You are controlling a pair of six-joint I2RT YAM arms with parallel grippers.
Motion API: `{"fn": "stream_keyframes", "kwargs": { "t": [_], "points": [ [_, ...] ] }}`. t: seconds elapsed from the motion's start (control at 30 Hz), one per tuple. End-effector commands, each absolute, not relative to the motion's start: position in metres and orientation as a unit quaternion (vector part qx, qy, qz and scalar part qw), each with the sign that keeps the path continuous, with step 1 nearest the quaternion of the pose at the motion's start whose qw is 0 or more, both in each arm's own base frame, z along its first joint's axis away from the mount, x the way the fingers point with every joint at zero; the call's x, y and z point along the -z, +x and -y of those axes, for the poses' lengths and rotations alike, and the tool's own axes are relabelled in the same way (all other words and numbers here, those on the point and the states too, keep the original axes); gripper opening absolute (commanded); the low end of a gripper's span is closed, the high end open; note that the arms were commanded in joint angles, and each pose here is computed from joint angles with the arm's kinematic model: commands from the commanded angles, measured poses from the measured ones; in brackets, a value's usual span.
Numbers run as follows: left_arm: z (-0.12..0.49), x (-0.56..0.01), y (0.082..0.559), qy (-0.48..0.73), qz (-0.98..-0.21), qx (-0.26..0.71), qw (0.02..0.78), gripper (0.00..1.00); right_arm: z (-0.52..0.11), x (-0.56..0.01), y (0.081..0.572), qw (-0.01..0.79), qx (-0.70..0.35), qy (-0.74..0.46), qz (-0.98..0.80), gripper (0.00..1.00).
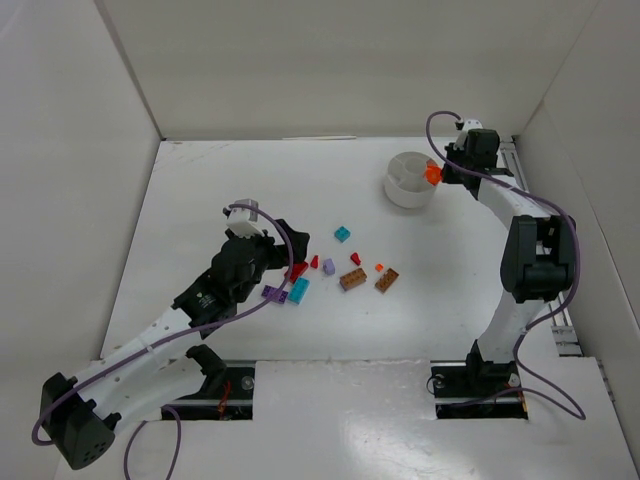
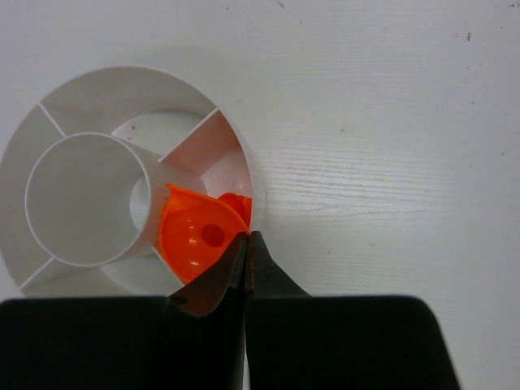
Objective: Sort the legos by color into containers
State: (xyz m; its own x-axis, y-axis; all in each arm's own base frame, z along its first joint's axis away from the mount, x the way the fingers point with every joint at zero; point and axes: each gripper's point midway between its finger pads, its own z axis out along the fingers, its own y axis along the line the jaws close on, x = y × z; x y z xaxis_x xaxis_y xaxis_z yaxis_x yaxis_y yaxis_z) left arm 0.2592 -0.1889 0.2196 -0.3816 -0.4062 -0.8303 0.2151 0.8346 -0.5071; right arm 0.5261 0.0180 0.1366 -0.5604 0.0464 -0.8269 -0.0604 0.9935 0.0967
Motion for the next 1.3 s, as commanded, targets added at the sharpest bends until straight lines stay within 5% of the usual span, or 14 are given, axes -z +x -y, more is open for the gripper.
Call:
{"fn": "stream_keyframes", "kwargs": {
  "t": [0.0, 0.6, 1.27],
  "points": [
    [0.185, -0.225, 0.261, -0.069, -0.774, 0.279, 0.564, 1.00, -0.021, -0.177, 0.540, 0.521, -0.063, -0.020, -0.851, 0.00],
    [0.185, -0.226, 0.264, -0.073, -0.771, 0.278, 0.568, 1.00, 0.002, -0.238, 0.527, 0.525, 0.198, -0.017, -0.828, 0.00],
    [0.186, -0.218, 0.267, -0.073, -0.779, 0.267, 0.563, 1.00, -0.012, -0.186, 0.534, 0.450, 0.256, -0.042, -0.855, 0.00]
  ]
}}
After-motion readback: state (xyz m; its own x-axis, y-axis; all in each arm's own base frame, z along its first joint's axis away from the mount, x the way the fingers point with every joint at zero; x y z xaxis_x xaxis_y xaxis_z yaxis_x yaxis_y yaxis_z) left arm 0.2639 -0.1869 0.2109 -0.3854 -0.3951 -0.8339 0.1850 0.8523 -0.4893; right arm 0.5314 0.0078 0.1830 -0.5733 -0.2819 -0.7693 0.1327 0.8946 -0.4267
